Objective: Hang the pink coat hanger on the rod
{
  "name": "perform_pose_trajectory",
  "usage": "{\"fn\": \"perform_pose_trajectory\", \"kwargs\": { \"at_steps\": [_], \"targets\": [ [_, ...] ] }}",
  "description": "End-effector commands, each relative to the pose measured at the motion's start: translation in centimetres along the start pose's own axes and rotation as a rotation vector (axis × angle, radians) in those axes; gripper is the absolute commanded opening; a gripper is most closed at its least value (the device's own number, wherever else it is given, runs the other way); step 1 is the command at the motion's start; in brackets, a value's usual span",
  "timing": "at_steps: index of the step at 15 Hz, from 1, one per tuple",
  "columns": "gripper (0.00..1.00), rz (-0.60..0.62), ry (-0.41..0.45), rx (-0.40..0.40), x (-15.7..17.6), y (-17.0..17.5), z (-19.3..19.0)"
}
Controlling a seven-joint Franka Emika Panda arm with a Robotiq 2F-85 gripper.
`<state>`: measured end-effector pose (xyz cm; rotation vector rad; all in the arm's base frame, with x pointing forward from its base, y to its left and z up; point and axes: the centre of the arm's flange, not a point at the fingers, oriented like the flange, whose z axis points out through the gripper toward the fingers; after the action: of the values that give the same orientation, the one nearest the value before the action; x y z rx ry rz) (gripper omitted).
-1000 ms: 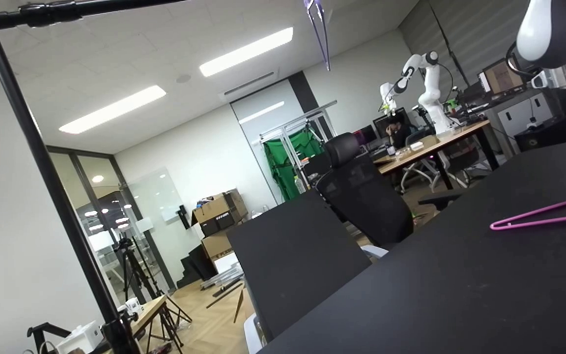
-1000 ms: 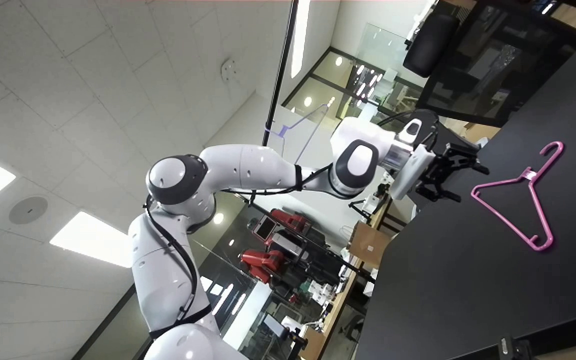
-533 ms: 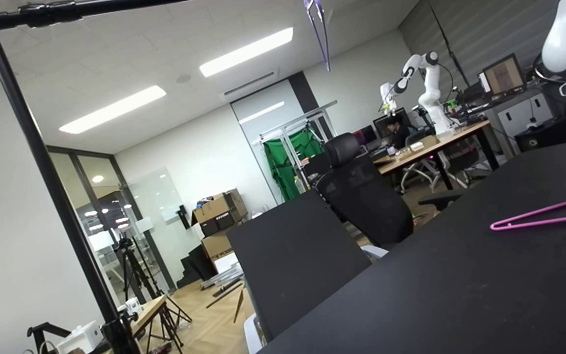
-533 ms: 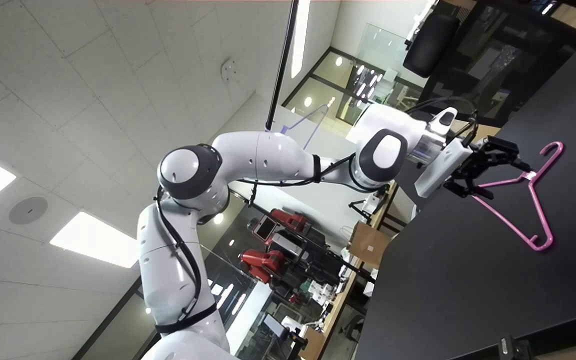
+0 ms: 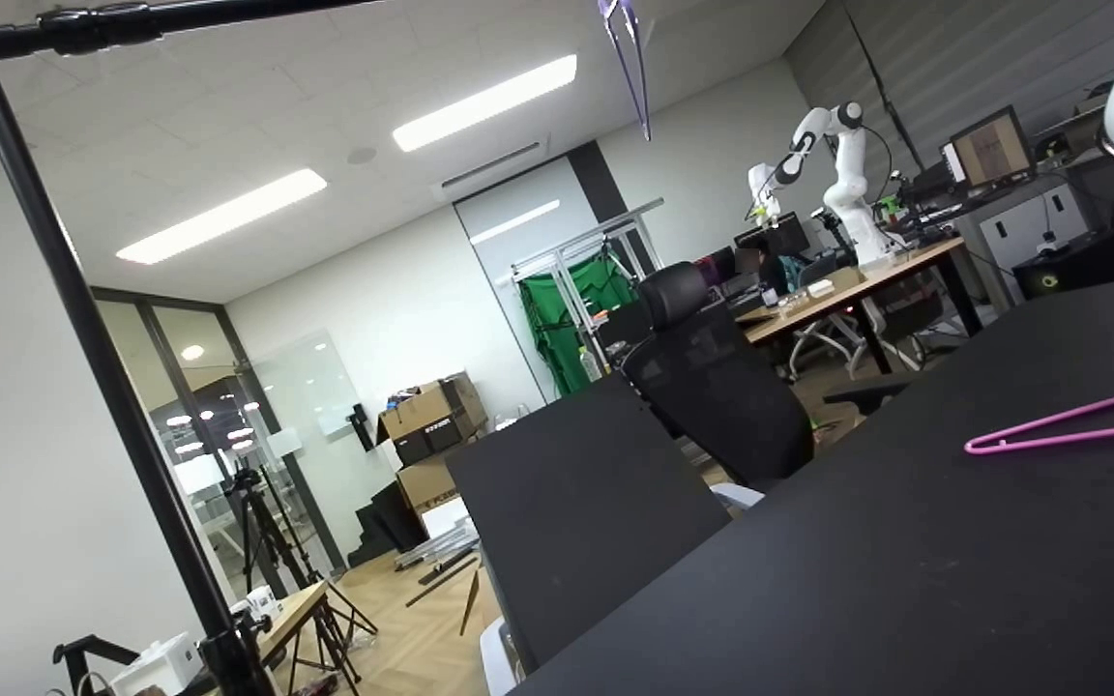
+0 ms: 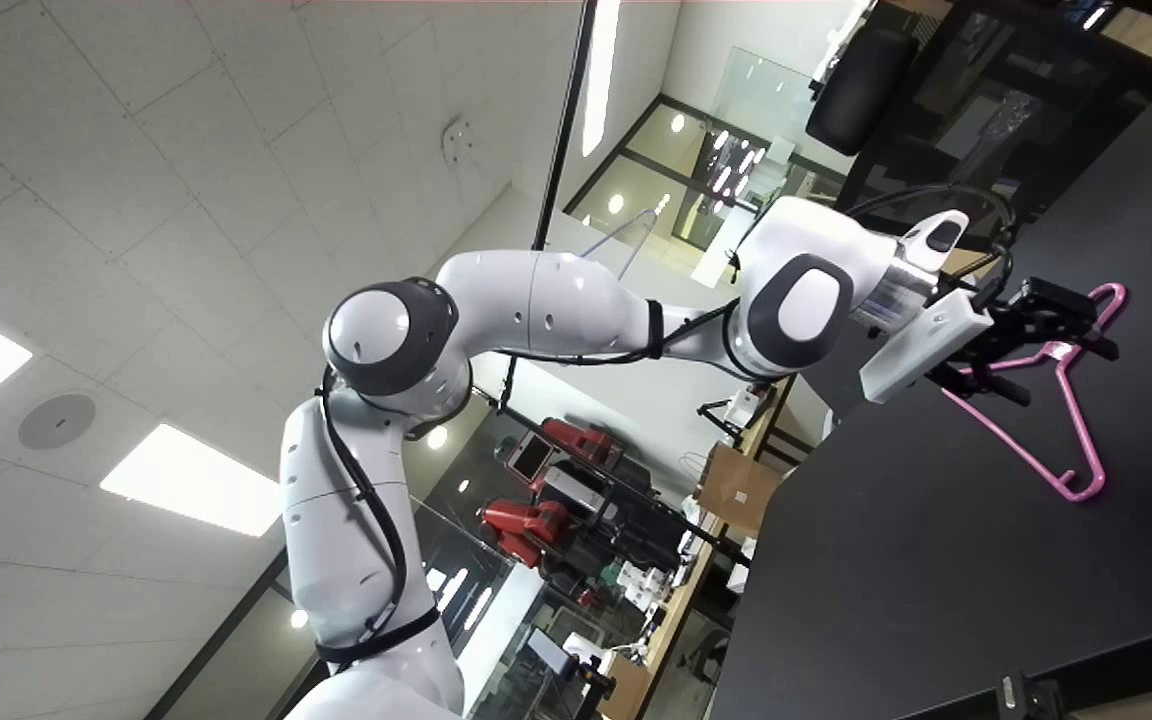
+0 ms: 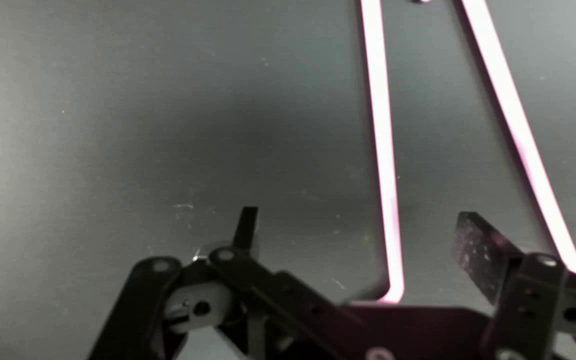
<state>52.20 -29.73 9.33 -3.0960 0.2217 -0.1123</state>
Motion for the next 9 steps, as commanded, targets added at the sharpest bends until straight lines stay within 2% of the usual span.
{"fn": "perform_pose_trajectory", "kwargs": {
  "at_steps": [1,9],
  "targets": [
    [0.67,0.045,0.006,-0.019,0.7,0.1,0.7],
    [0.11,0.052,0.028,-0.036,1.9,-8.7,1.9]
  ]
}}
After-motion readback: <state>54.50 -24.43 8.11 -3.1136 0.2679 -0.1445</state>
